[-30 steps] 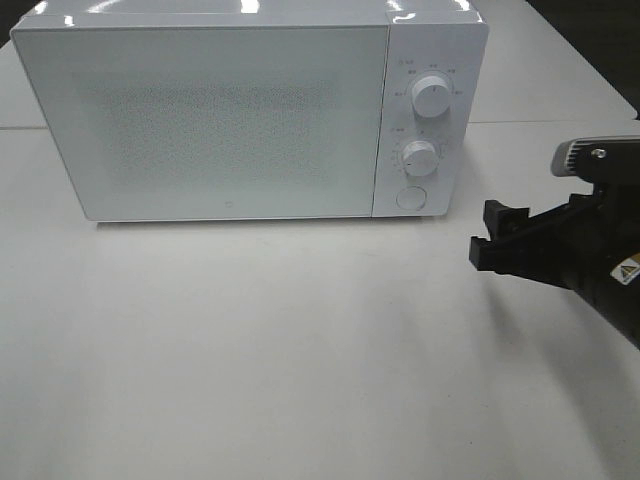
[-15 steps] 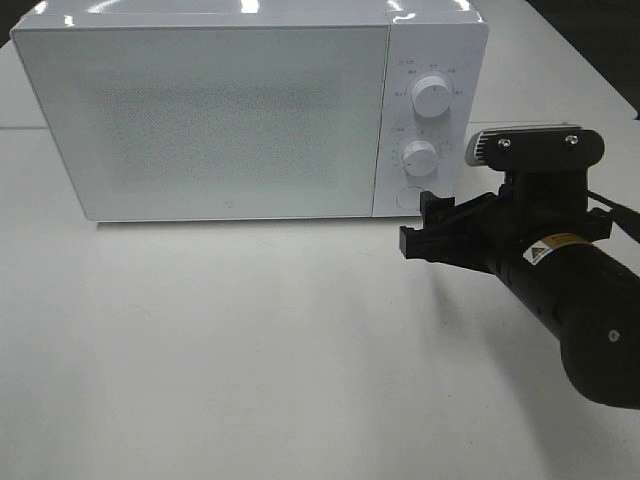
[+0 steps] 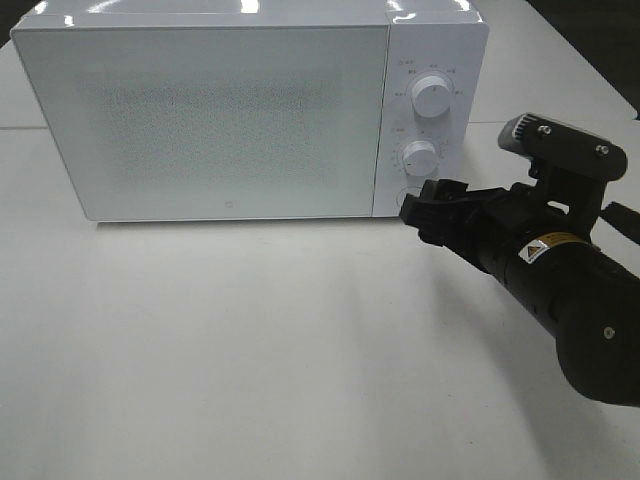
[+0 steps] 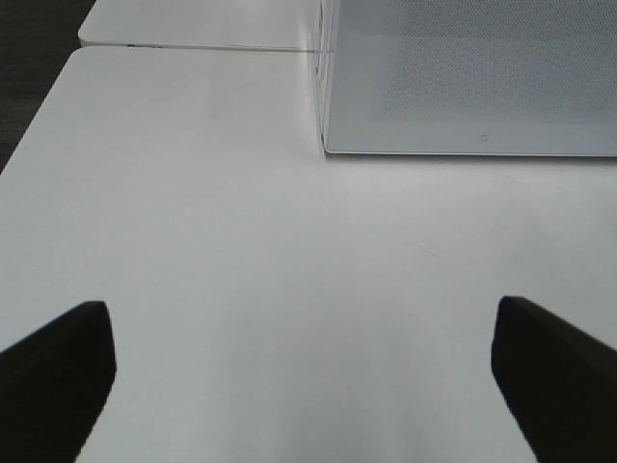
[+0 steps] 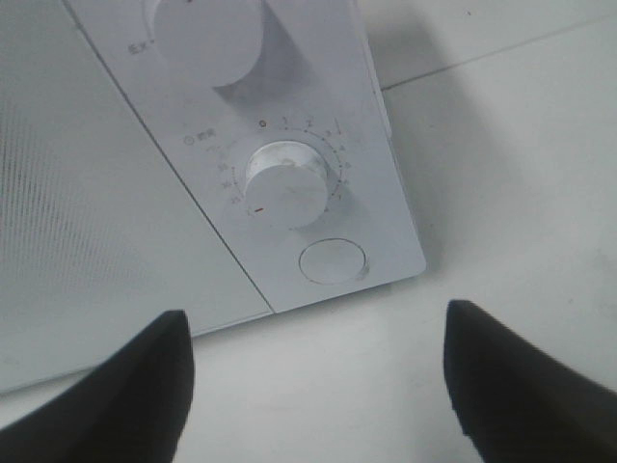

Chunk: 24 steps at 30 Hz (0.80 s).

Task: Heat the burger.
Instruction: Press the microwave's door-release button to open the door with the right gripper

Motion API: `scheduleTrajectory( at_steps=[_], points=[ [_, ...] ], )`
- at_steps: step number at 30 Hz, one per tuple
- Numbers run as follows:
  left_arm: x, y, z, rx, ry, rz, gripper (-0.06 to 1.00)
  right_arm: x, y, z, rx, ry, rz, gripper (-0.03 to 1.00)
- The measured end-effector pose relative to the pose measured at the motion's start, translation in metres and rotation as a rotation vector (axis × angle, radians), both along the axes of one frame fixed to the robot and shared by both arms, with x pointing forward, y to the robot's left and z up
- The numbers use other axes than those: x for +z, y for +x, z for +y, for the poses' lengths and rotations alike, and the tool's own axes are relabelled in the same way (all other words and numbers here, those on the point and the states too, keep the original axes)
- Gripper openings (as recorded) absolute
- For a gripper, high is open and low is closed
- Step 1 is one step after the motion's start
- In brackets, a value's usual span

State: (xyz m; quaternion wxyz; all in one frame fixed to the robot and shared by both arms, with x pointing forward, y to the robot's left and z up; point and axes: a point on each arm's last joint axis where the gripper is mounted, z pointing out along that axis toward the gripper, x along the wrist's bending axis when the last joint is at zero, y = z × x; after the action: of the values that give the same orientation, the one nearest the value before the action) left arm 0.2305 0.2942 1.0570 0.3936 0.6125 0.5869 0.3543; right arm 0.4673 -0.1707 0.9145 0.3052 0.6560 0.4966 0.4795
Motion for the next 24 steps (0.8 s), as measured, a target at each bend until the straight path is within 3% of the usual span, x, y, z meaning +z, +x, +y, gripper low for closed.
scheduleTrajectory(
  at_steps=[1, 3, 4, 5, 6, 9, 11, 14, 16, 17, 18, 20, 21, 24],
  points=[
    [0.0, 0.0, 0.0, 0.0, 0.0, 0.0, 0.98, 0.0, 0.0, 0.0, 0.0, 0.0, 0.0, 0.71],
    [0.0, 0.0, 0.0, 0.0, 0.0, 0.0, 0.98, 0.0, 0.0, 0.0, -0.103, 0.27, 0.022, 0.64],
    [0.0, 0.0, 0.0, 0.0, 0.0, 0.0, 0.98, 0.0, 0.0, 0.0, -0.103, 0.27, 0.022, 0.64],
    [0.0, 0.0, 0.0, 0.0, 0.0, 0.0, 0.98, 0.0, 0.0, 0.0, -0.126, 0.333, 0.027, 0.62],
    [0.0, 0.0, 0.0, 0.0, 0.0, 0.0, 0.98, 0.0, 0.0, 0.0, -0.184, 0.485, 0.039, 0.57],
    [0.0, 0.0, 0.0, 0.0, 0.0, 0.0, 0.98, 0.0, 0.0, 0.0, -0.211, 0.557, 0.045, 0.54],
    [0.0, 0.0, 0.0, 0.0, 0.0, 0.0, 0.98, 0.0, 0.0, 0.0, -0.295, 0.777, 0.063, 0.42],
    [0.0, 0.0, 0.0, 0.0, 0.0, 0.0, 0.98, 0.0, 0.0, 0.0001, -0.312, 0.825, 0.067, 0.38],
    [0.0, 0.0, 0.0, 0.0, 0.0, 0.0, 0.98, 0.0, 0.0, 0.0001, -0.363, 0.958, 0.078, 0.23],
    [0.0, 0.0, 0.0, 0.0, 0.0, 0.0, 0.98, 0.0, 0.0, 0.0001, -0.363, 0.958, 0.078, 0.23],
    [0.0, 0.0, 0.0, 0.0, 0.0, 0.0, 0.98, 0.0, 0.0, 0.0001, -0.377, 0.995, 0.081, 0.16],
    [0.0, 0.0, 0.0, 0.0, 0.0, 0.0, 0.98, -0.0001, 0.0, 0.0, -0.382, 1.007, 0.083, 0.13],
    [0.0, 0.0, 0.0, 0.0, 0.0, 0.0, 0.98, -0.0002, -0.0001, -0.0001, -0.39, 1.022, 0.085, 0.07],
    [0.0, 0.0, 0.0, 0.0, 0.0, 0.0, 0.98, -0.0008, -0.0002, -0.0008, -0.405, 1.03, 0.088, 0.02]
  ],
)
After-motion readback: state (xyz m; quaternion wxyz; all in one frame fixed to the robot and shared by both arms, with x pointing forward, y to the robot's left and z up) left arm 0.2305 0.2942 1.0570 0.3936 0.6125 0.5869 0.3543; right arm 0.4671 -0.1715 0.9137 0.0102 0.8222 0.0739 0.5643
